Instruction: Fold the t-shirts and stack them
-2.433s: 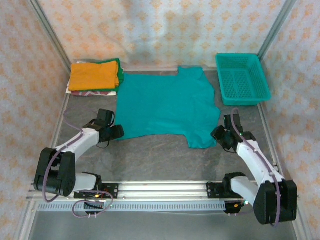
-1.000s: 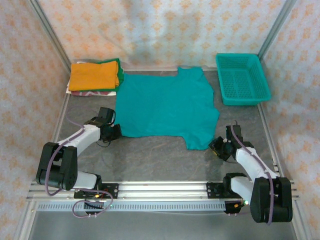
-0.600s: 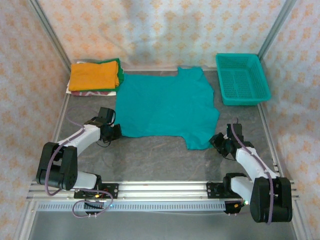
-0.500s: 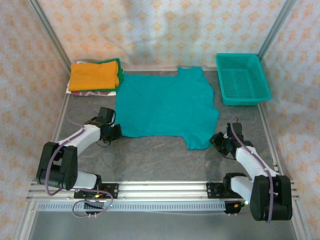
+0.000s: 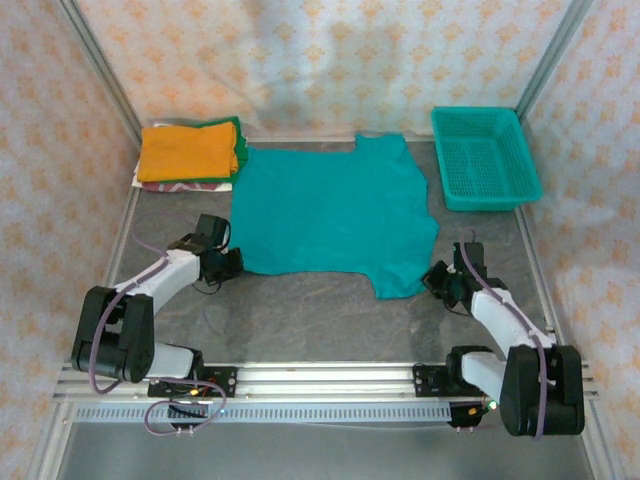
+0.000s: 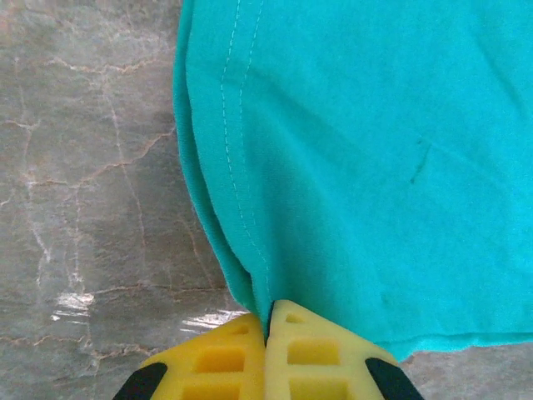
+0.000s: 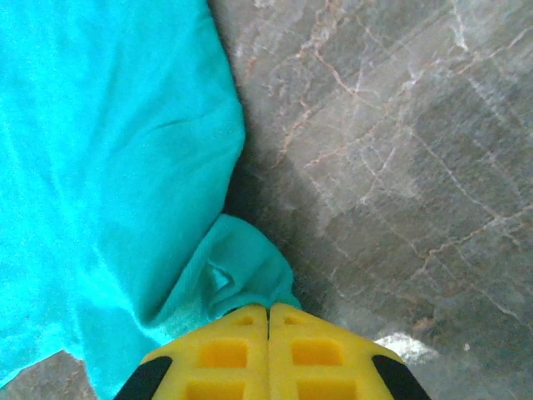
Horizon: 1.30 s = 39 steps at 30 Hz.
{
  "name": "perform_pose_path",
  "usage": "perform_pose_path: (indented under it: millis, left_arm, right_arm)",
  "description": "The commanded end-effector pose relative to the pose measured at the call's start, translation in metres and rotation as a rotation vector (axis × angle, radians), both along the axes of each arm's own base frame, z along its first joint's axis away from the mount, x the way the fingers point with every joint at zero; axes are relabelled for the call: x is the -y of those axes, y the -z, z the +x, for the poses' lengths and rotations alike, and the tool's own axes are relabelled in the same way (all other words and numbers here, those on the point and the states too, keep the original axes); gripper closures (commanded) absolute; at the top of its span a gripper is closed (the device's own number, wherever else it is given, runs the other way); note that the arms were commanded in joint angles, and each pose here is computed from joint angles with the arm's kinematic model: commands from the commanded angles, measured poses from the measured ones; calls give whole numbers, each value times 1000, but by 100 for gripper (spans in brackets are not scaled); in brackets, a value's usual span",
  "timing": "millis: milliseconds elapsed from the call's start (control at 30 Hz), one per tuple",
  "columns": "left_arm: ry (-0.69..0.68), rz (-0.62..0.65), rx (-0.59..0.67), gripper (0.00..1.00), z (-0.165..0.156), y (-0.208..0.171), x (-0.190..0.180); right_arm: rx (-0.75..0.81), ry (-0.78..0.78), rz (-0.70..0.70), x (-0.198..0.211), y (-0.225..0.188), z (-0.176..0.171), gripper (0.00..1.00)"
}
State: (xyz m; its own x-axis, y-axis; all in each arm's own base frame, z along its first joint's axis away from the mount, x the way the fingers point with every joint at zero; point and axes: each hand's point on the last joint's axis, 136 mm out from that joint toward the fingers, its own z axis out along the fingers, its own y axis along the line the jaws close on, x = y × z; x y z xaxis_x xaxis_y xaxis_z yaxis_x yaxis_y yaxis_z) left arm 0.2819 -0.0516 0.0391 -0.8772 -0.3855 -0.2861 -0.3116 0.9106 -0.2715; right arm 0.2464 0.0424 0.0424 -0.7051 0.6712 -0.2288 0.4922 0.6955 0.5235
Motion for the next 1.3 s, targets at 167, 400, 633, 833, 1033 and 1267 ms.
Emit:
perform_pose_path:
  millis: [167,400,633,833,1033,1267]
  left_arm:
    - [-49,-4,14,100,-5,-23,-11]
    - [-54,-2,-14,100,-17,-28,-15]
    - [-68,-13,4,100,-20,-40,-18]
    - [-78,1,19,100,-24,-43,-22]
    - [-62,-48,-44,100,-36,-25,-13]
    - [-107,-111,-46,100,-49,-35,-6]
  right_arm:
    - [-17,60,-7,7,-38,-10,100]
    - [-100,100,18,9,-49,-24,100]
    - [-43,107,105,3,-83,-13,100]
    - [-53,114,61,9,-85,-21,100]
    - [-132,104,64,7,-54,-37,100]
    - [-74,106,44,9,-77,-40,100]
